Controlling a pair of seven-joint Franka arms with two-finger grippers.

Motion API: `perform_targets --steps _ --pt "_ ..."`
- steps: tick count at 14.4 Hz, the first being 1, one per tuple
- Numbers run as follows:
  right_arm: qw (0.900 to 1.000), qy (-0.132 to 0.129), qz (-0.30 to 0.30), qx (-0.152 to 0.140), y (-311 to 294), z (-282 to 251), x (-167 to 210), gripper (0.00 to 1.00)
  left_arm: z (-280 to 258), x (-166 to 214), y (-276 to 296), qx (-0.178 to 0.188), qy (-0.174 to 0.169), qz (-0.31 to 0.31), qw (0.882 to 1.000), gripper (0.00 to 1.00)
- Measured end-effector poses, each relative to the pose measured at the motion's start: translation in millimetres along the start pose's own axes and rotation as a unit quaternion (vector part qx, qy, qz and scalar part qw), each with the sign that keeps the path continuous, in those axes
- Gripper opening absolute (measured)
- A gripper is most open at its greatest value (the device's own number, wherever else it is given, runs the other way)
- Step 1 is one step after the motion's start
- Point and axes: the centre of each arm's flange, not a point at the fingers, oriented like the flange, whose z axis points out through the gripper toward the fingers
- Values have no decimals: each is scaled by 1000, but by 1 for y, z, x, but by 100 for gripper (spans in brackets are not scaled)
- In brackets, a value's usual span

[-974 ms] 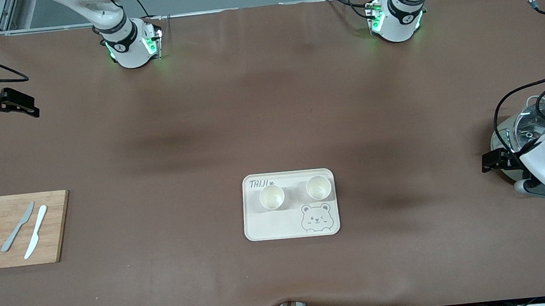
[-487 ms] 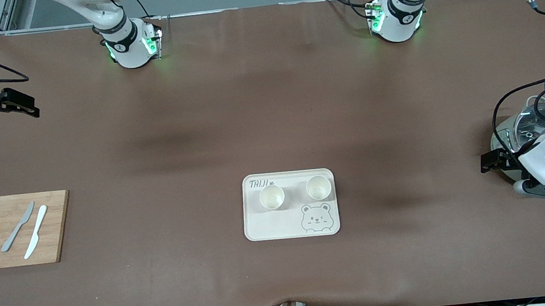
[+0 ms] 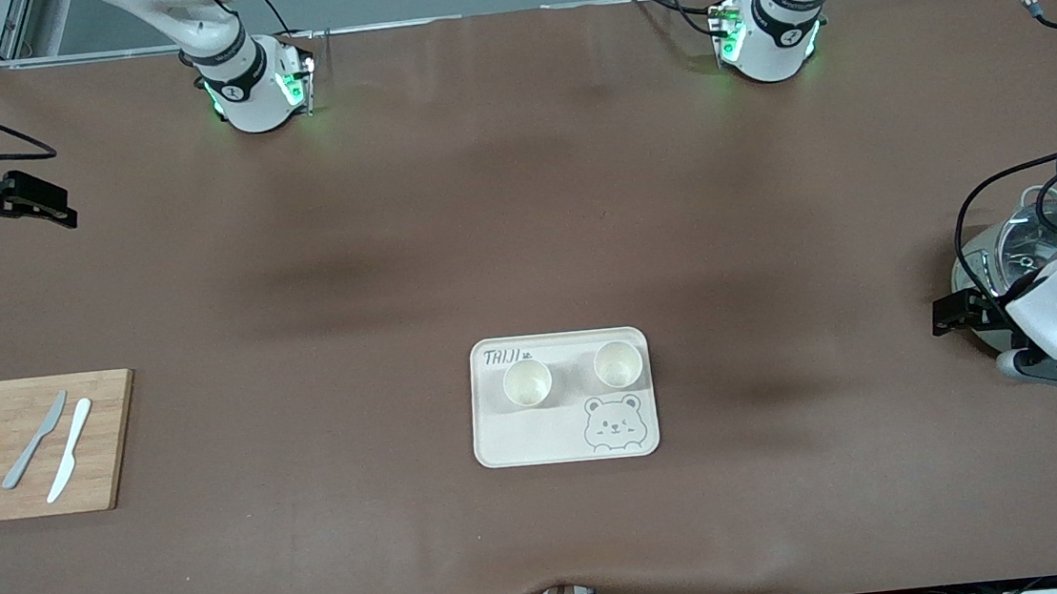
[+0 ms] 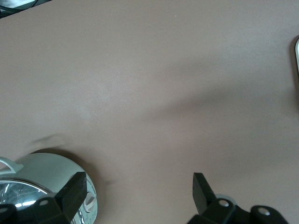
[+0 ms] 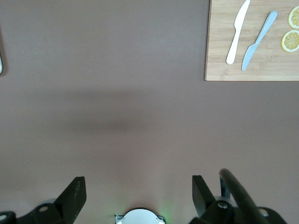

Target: Place white IKEA cup upright on tray with both arms

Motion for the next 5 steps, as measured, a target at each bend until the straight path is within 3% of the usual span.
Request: perform_targets --steps 5 --pt "1000 19 -1 -2 -1 -13 -1 100 0 0 0 0 0 0 1000 100"
